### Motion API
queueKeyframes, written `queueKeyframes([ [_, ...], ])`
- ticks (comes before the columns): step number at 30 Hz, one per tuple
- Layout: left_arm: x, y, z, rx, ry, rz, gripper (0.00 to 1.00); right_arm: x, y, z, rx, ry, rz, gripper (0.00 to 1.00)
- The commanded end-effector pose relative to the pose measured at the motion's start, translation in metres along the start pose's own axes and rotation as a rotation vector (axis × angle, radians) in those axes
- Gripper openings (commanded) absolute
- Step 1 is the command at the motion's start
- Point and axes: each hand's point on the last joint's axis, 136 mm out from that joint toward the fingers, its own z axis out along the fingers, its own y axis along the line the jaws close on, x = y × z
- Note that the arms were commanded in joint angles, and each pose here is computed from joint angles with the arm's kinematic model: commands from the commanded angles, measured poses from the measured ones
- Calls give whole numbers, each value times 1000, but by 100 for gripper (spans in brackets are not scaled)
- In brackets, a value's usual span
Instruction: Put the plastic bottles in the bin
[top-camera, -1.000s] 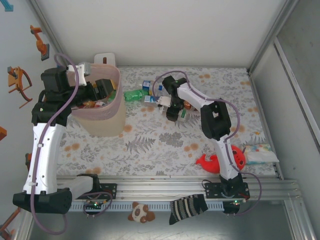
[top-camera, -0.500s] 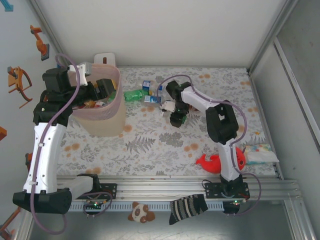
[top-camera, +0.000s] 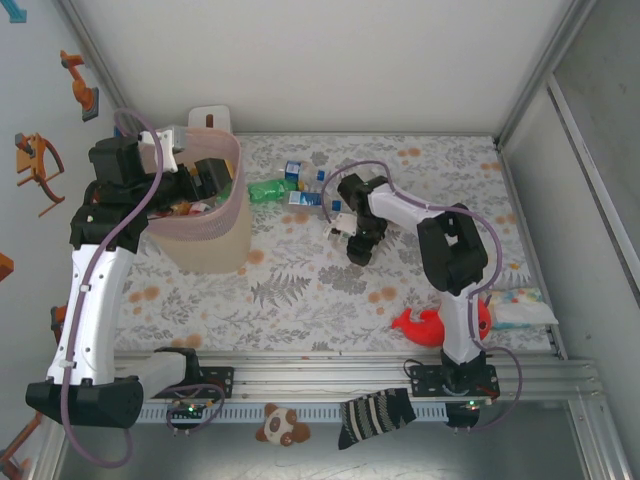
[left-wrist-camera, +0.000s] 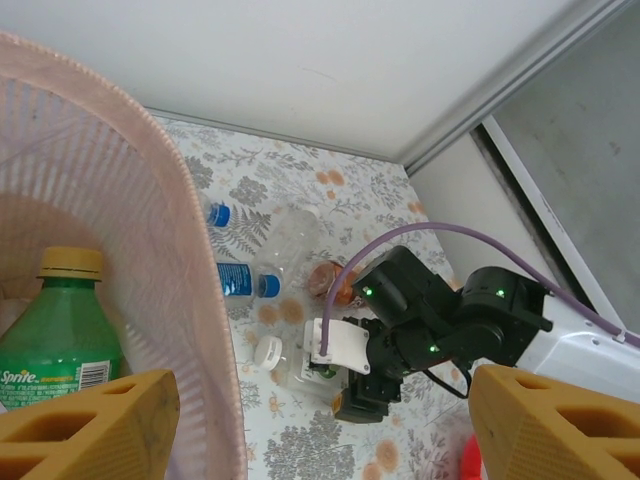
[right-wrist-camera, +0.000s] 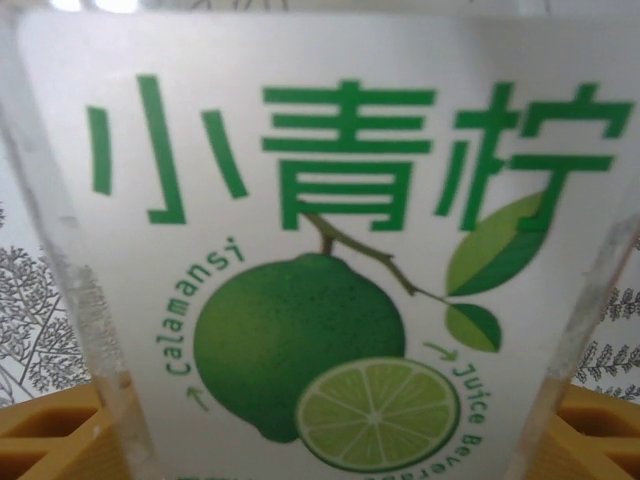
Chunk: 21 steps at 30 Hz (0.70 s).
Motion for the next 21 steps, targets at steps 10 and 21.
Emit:
queueKeyframes([
  [10, -3, -8, -3, 29, -16, 5, 76, 8, 4, -10, 35, -20, 25, 71],
  [21, -10, -22, -1, 82, -35, 5, 76, -2, 18, -55, 29, -227, 105, 63],
])
